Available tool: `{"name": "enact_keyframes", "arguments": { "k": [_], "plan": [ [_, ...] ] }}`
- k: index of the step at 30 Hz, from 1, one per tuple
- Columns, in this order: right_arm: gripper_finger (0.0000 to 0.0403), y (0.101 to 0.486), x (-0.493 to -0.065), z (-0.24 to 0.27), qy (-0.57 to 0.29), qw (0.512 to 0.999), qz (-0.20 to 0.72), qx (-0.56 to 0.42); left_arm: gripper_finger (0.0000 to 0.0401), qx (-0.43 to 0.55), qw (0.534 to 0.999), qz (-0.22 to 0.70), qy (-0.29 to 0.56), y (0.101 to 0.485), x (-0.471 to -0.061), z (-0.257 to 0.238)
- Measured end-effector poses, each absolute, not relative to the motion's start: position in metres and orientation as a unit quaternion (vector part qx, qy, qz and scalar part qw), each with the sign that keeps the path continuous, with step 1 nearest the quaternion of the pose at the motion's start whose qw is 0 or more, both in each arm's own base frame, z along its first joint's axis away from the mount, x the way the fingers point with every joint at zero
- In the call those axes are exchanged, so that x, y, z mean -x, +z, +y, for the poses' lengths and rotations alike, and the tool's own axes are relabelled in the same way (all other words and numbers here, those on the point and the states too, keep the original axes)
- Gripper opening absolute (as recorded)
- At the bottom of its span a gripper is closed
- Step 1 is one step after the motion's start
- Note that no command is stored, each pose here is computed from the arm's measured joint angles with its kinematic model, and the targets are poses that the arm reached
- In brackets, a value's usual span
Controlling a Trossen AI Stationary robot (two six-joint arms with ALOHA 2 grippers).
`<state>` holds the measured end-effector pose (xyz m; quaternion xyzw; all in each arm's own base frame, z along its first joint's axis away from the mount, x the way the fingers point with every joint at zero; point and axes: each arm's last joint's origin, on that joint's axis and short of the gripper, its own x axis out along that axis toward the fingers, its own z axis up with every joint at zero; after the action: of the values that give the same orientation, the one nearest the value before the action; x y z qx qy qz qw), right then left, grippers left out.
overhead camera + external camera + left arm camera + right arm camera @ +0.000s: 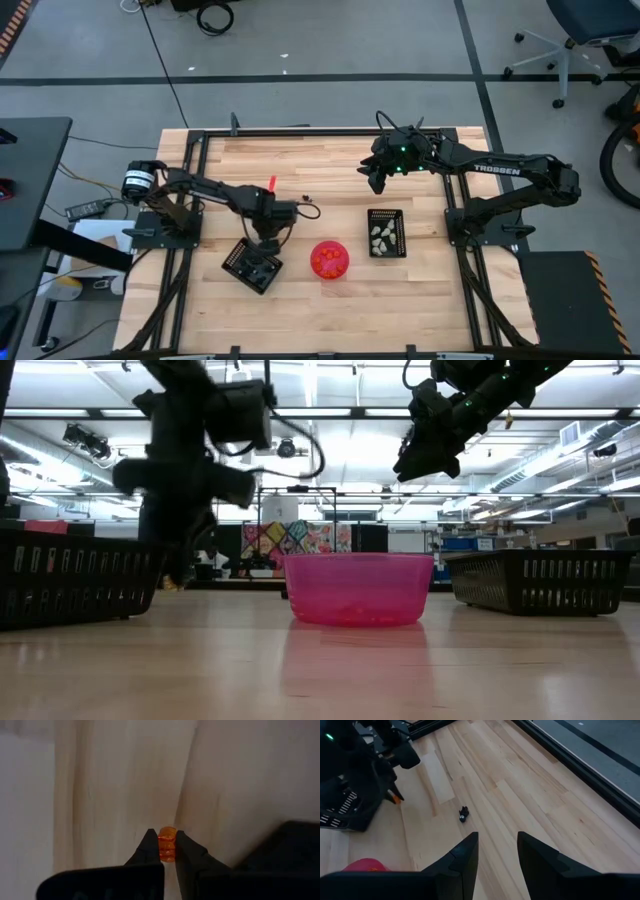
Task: Sort Halloween decoration
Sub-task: Put the orange pumpkin toy into the pink bowl, then put the black skeleton toy into the bottom black bin
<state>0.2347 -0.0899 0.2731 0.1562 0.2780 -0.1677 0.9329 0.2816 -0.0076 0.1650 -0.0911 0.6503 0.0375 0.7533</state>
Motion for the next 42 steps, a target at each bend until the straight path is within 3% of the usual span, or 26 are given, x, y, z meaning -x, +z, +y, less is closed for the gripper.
{"name": "enact_keyframes", "arguments": {
  "k": [16,31,42],
  "plan": [
    [0.014,0.273,-0.233,-0.095,-0.175,0.932,0.278,-0.153,0.0012,0.199,0.889,0.413,0.0,0.221,-0.346,-0.022],
    [0.014,0.273,-0.233,-0.094,-0.162,0.935,0.28,-0.146,0.0016,0.231,0.858,0.458,-0.034,0.2,-0.404,-0.049],
    [0.014,0.272,-0.233,-0.094,-0.162,0.934,0.283,-0.147,0.0099,0.255,0.844,0.47,-0.04,0.19,-0.408,-0.048]
  ]
}}
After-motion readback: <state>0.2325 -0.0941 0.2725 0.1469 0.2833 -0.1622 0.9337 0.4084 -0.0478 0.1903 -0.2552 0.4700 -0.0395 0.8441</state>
